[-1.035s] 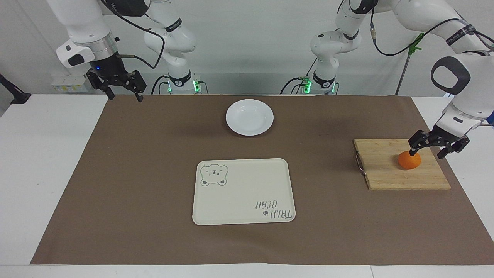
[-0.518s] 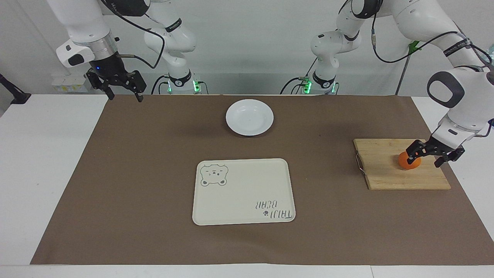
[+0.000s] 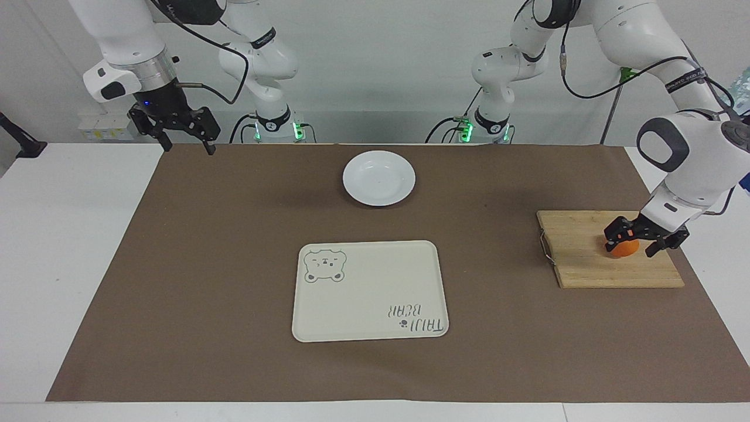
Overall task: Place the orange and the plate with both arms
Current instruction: 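Lower the left gripper onto the orange and close it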
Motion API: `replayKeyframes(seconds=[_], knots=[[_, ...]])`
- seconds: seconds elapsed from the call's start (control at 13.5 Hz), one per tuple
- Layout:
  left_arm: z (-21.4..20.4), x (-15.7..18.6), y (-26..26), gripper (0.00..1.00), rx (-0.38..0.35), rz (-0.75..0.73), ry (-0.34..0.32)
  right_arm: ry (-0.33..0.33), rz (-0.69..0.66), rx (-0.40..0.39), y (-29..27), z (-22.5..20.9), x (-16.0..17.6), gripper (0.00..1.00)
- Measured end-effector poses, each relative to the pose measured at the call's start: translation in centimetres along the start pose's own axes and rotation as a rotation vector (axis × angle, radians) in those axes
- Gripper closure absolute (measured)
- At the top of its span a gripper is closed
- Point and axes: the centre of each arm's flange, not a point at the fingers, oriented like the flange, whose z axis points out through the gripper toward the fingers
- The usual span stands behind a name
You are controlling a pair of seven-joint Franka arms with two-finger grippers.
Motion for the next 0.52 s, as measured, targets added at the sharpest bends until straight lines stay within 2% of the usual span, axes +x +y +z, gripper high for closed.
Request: replayKeyframes(seconds=[0.22,0.52], knots=[[0.7,-0.5,-1.0,0.0,0.02,0.006,0.03,0.0,0.0,0.0,0.0,0.0,0.0,0.0],[3.4,-2.1,-1.7,0.0,0.016,0.017,0.013,0.0,0.001,0.0,0.1,0.0,0.0,0.0]])
